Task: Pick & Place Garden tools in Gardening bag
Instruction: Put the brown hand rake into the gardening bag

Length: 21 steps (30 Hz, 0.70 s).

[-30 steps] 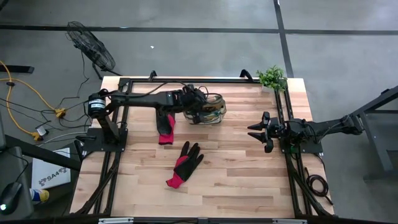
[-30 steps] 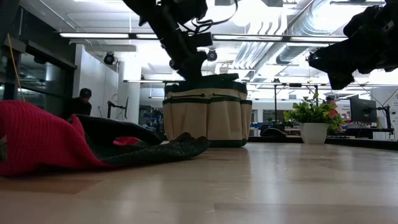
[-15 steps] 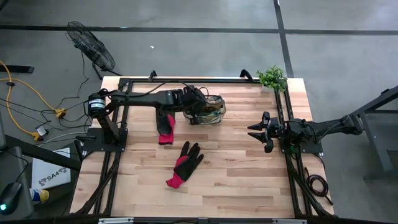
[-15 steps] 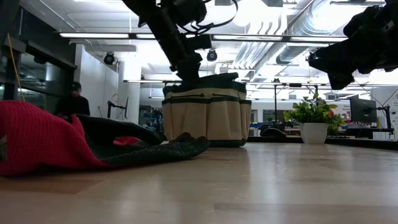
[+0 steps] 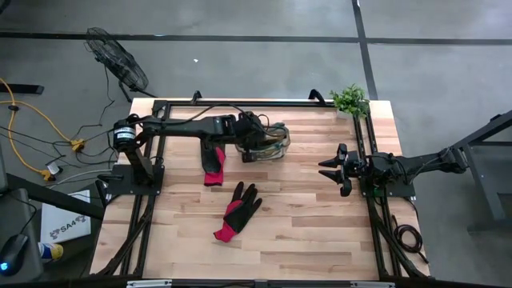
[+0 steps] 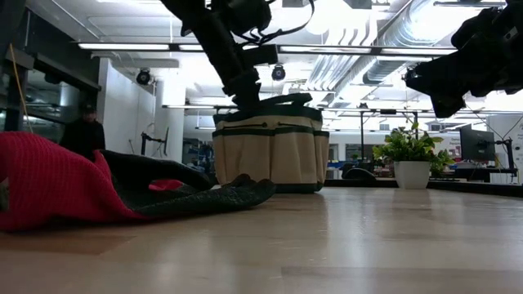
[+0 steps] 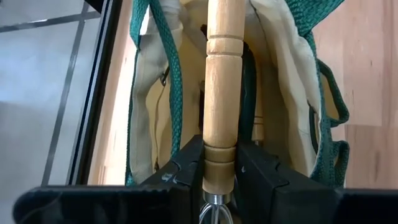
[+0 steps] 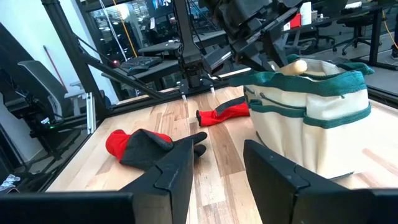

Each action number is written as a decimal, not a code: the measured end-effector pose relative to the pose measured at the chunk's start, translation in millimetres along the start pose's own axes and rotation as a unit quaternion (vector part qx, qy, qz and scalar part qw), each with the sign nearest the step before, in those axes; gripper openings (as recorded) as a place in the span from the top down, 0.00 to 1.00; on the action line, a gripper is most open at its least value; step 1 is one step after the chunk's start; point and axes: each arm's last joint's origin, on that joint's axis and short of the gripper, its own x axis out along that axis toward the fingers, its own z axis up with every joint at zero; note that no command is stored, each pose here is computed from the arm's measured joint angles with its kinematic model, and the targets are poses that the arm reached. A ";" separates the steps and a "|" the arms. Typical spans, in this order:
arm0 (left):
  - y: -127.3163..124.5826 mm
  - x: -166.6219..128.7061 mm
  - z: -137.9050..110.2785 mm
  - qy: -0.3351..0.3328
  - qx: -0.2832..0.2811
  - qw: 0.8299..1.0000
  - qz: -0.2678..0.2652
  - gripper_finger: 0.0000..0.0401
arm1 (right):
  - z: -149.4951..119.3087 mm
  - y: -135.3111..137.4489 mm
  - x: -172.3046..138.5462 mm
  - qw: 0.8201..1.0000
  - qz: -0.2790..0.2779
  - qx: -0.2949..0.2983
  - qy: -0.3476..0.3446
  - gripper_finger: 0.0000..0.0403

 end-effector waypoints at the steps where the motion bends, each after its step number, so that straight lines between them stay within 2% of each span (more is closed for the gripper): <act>1: -0.3 0.0 -0.6 0.002 0.001 1.000 -0.003 0.82 | 0.0 0.0 0.0 1.000 0.000 0.000 0.000 0.67; 21: -0.9 10.4 -8.9 0.037 0.008 0.999 -0.014 0.82 | -0.1 0.0 0.0 1.000 0.000 0.000 0.000 0.67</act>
